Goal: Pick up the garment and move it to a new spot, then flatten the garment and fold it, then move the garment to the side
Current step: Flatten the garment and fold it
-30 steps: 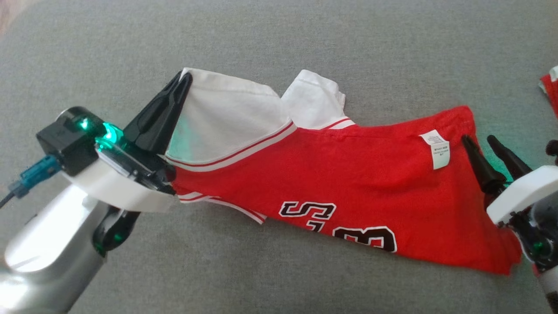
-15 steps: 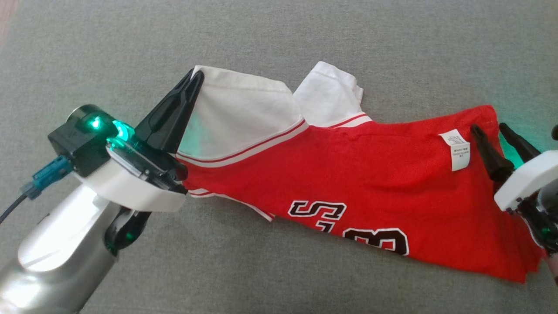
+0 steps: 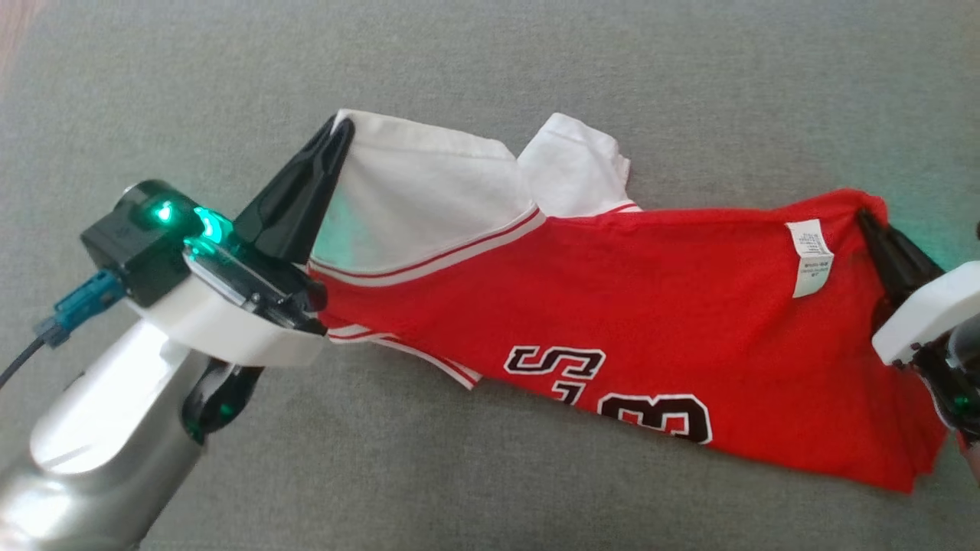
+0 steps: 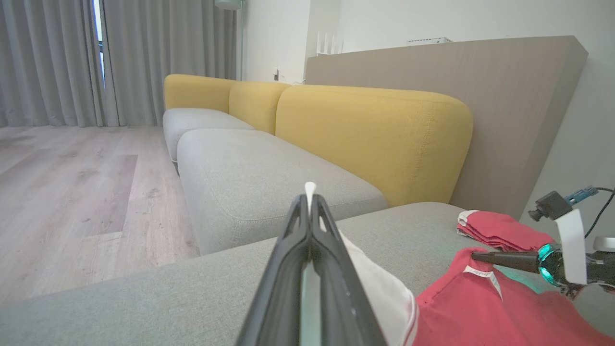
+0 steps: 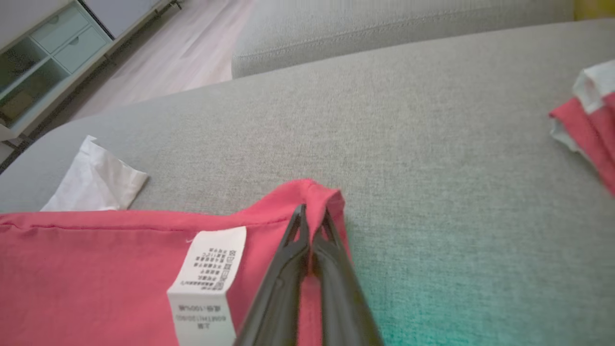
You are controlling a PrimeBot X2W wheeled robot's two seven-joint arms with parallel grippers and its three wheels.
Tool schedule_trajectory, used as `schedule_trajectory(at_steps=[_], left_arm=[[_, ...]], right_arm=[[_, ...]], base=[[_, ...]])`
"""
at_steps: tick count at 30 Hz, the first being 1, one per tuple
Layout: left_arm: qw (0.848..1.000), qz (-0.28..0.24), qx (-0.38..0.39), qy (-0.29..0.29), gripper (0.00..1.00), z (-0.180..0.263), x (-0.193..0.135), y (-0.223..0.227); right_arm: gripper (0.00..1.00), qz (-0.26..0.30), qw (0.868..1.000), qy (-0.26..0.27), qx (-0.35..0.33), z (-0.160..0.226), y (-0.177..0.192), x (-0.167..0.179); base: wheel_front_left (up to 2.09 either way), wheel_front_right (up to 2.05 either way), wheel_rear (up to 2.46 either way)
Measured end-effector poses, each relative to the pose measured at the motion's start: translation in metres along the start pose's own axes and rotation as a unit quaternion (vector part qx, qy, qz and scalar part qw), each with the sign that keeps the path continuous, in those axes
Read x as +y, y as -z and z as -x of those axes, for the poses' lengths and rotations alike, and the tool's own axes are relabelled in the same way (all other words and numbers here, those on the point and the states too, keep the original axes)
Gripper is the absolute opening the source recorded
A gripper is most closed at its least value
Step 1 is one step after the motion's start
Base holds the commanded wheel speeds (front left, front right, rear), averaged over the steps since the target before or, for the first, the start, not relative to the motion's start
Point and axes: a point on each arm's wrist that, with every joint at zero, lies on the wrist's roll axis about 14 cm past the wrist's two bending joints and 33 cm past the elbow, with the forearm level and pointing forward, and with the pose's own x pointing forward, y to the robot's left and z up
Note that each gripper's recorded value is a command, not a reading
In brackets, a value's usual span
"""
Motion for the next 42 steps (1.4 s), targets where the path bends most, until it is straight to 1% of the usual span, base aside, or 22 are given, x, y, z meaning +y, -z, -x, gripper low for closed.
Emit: schedule_trajectory(at_steps=[4, 8, 13, 17, 20, 21, 24, 27, 30, 32, 34, 38, 42], left_arm=[[0.999, -0.024, -0.024, -0.001, 0.0, -0.002, 0.001, -0.019], [0.996, -0.055, -0.072, -0.007, 0.0, 0.0, 0.003, -0.057], [0.985, -0.099, -0.141, -0.006, 0.0, 0.013, -0.005, -0.109], [0.973, -0.14, -0.185, 0.012, 0.0, 0.024, -0.022, -0.147], [0.965, -0.169, -0.198, 0.029, 0.0, 0.031, -0.033, -0.165], [0.965, -0.169, -0.198, 0.029, 0.0, 0.031, -0.033, -0.165], [0.959, -0.199, -0.196, 0.05, 0.0, 0.031, -0.045, -0.179], [0.946, -0.237, -0.211, 0.066, 0.0, 0.023, -0.054, -0.208], [0.932, -0.269, -0.231, 0.078, 0.0, 0.013, -0.062, -0.238], [0.928, -0.275, -0.237, 0.078, 0.0, 0.004, -0.061, -0.252], [0.929, -0.28, -0.228, 0.077, 0.0, -0.008, -0.056, -0.255], [0.935, -0.29, -0.194, 0.069, 0.0, -0.04, -0.038, -0.247], [0.941, -0.298, -0.155, 0.046, 0.0, -0.081, -0.006, -0.233]], right_arm=[[0.0, 0.0, 0.999, -0.002, -0.044, 0.011, -0.025, 0.002], [0.0, 0.013, 0.994, -0.002, -0.11, 0.037, -0.071, -0.001], [0.0, 0.037, 0.98, 0.013, -0.193, 0.096, -0.128, -0.012], [0.0, 0.058, 0.968, 0.019, -0.244, 0.149, -0.162, -0.008], [0.0, 0.071, 0.958, 0.027, -0.278, 0.187, -0.182, -0.005], [0.0, 0.071, 0.958, 0.027, -0.278, 0.187, -0.182, -0.005], [0.0, 0.088, 0.948, 0.033, -0.303, 0.219, -0.199, 0.001], [0.0, 0.114, 0.94, 0.038, -0.318, 0.24, -0.215, 0.009], [0.0, 0.137, 0.934, 0.037, -0.328, 0.247, -0.234, 0.017], [0.0, 0.153, 0.927, 0.035, -0.34, 0.248, -0.252, 0.025], [0.0, 0.166, 0.923, 0.032, -0.347, 0.241, -0.268, 0.03], [0.0, 0.184, 0.923, 0.025, -0.338, 0.206, -0.292, 0.038], [0.0, 0.188, 0.932, 0.013, -0.308, 0.147, -0.299, 0.046]], base=[[0.0, 0.0, 0.0], [0.0, 0.0, 0.0], [0.0, 0.0, 0.0], [0.0, 0.0, 0.0], [0.0, 0.0, 0.0], [0.0, 0.0, 0.0], [0.0, 0.0, 0.0], [0.0, 0.0, 0.0], [0.0, 0.0, 0.0], [0.0, 0.0, 0.0], [0.0, 0.0, 0.0], [0.0, 0.0, 0.0], [0.0, 0.0, 0.0]])
